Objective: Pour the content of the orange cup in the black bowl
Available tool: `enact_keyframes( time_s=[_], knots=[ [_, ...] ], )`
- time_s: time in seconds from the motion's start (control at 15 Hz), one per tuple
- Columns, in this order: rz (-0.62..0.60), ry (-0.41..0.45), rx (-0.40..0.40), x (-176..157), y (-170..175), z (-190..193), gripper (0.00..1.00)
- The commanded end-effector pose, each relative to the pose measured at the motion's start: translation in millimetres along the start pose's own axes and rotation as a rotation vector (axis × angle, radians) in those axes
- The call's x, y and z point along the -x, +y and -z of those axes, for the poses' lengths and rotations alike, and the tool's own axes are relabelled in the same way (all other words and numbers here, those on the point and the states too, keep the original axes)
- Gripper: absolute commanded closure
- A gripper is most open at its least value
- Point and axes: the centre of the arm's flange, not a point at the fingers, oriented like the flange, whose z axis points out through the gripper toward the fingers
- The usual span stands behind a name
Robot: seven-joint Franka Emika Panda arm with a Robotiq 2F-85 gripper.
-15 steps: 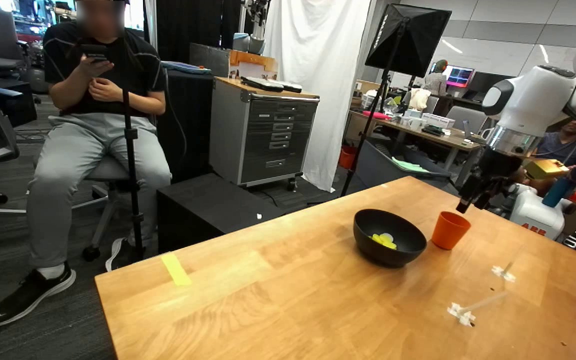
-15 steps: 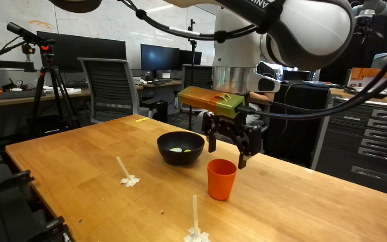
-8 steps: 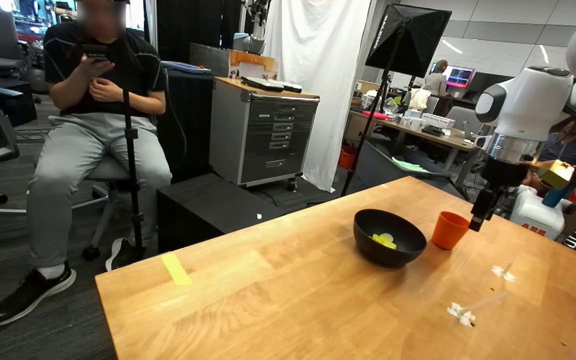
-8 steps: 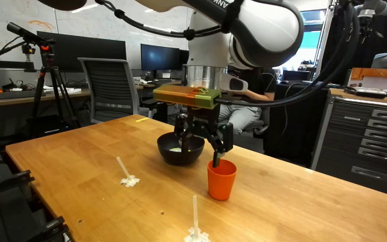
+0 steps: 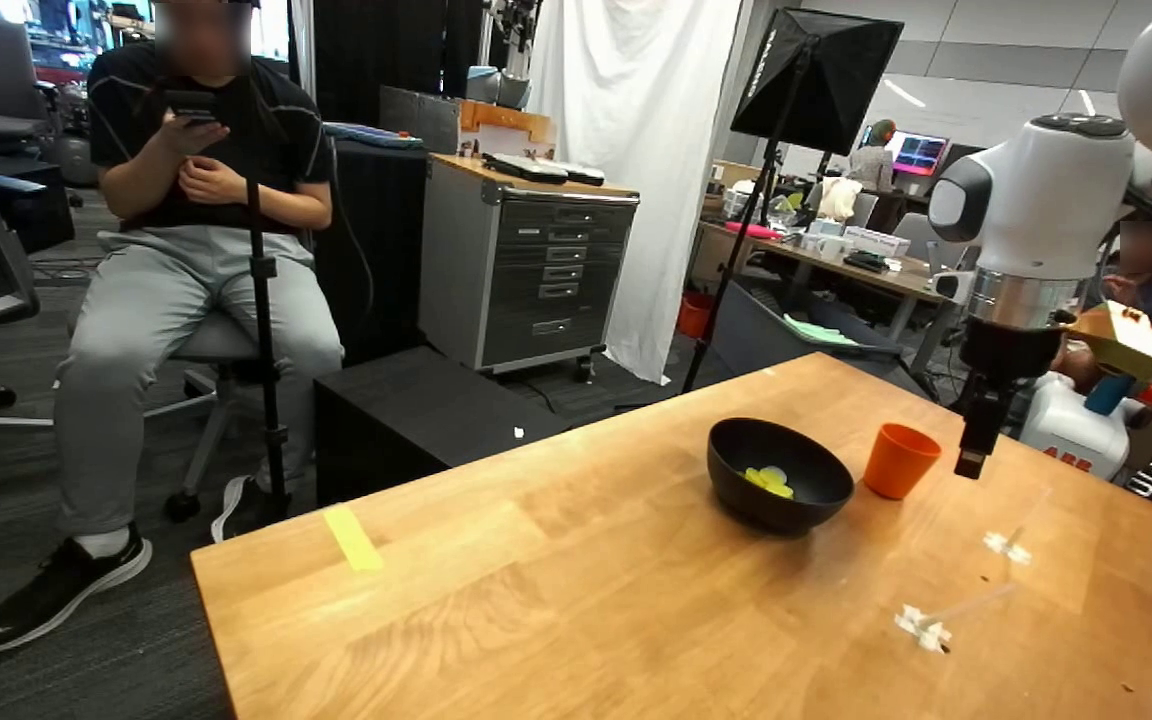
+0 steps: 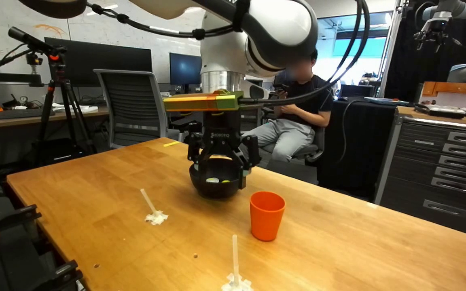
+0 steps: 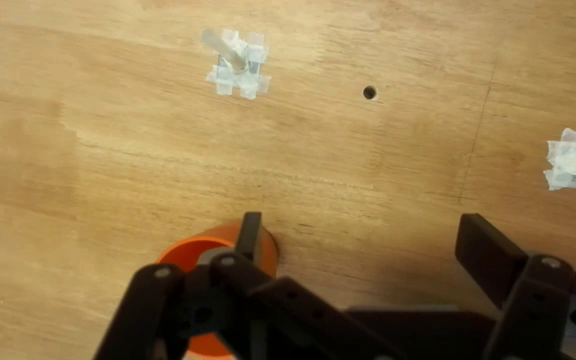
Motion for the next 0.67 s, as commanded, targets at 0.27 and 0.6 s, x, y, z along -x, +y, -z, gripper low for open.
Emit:
enact_keyframes(
  time_s=[0.27,0.6],
  knots=[
    [0.025,-0.002,0.043,1.4,-6.6,14.4,0.0],
    [0.024,-0.008,0.04,3.7,-6.1,12.7,0.0]
  ],
)
